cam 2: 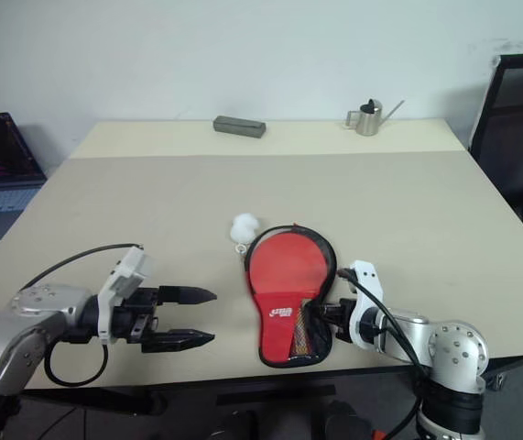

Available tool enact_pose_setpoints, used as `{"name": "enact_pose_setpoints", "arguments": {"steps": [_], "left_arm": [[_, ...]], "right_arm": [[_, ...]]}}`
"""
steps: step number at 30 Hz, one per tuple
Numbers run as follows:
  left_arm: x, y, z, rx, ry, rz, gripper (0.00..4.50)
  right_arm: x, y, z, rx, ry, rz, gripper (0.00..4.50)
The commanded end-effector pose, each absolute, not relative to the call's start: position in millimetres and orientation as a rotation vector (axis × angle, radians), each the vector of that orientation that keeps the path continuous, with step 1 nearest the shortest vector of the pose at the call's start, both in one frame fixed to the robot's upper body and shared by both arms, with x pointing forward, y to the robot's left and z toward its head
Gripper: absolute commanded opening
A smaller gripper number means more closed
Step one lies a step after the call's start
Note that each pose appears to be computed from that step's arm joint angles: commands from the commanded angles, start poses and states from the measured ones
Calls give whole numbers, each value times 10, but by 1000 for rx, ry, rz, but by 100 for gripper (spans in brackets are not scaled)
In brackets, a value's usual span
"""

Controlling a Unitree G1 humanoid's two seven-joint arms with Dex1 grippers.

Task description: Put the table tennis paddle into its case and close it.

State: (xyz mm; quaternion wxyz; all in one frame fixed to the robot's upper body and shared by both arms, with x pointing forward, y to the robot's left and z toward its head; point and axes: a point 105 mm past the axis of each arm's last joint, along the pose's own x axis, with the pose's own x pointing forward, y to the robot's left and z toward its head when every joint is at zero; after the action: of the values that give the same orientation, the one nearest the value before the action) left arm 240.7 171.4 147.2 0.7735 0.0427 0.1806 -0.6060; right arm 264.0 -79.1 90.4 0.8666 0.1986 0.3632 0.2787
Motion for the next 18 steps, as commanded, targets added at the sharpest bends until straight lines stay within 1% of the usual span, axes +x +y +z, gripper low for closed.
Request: {"name": "enact_pose_setpoints", "arguments": {"steps": [1,2,5,7,8,10,11,12,13,15,18], "left_arm": [[2412,1695,1521,107,364,-1330,450],[2413,1694,1519,106,364,-1330,450],[2410,1687,1509,107,365,-1332,450],[2412,1682,1506,107,363,-1333,450],[2413,1680,1505,106,363,-1333,450],[2419,1673,1500,105,359,-1334,450],[2422,1671,1500,105,357,-1335,450],[2427,1667,1499,105,355,-1335,450],[2435,1666,1498,105,353,-1335,450],[2450,1661,1498,104,348,-1334,450],[2478,1651,1506,104,334,-1328,450]], "right_arm": [[2631,-746,983,464,731,572,60],[2654,-742,1035,482,709,560,83],[2681,-755,1176,519,660,540,183],[2654,-788,1218,539,663,524,258],[2637,-803,1235,547,673,518,286],[2573,-889,1273,517,684,525,353],[2540,-917,1293,519,695,530,395],[2517,-951,1317,500,697,539,425],[2506,-966,1359,472,687,564,425],[2520,-954,1541,472,622,634,425],[2593,-970,1745,397,518,703,425]]}}
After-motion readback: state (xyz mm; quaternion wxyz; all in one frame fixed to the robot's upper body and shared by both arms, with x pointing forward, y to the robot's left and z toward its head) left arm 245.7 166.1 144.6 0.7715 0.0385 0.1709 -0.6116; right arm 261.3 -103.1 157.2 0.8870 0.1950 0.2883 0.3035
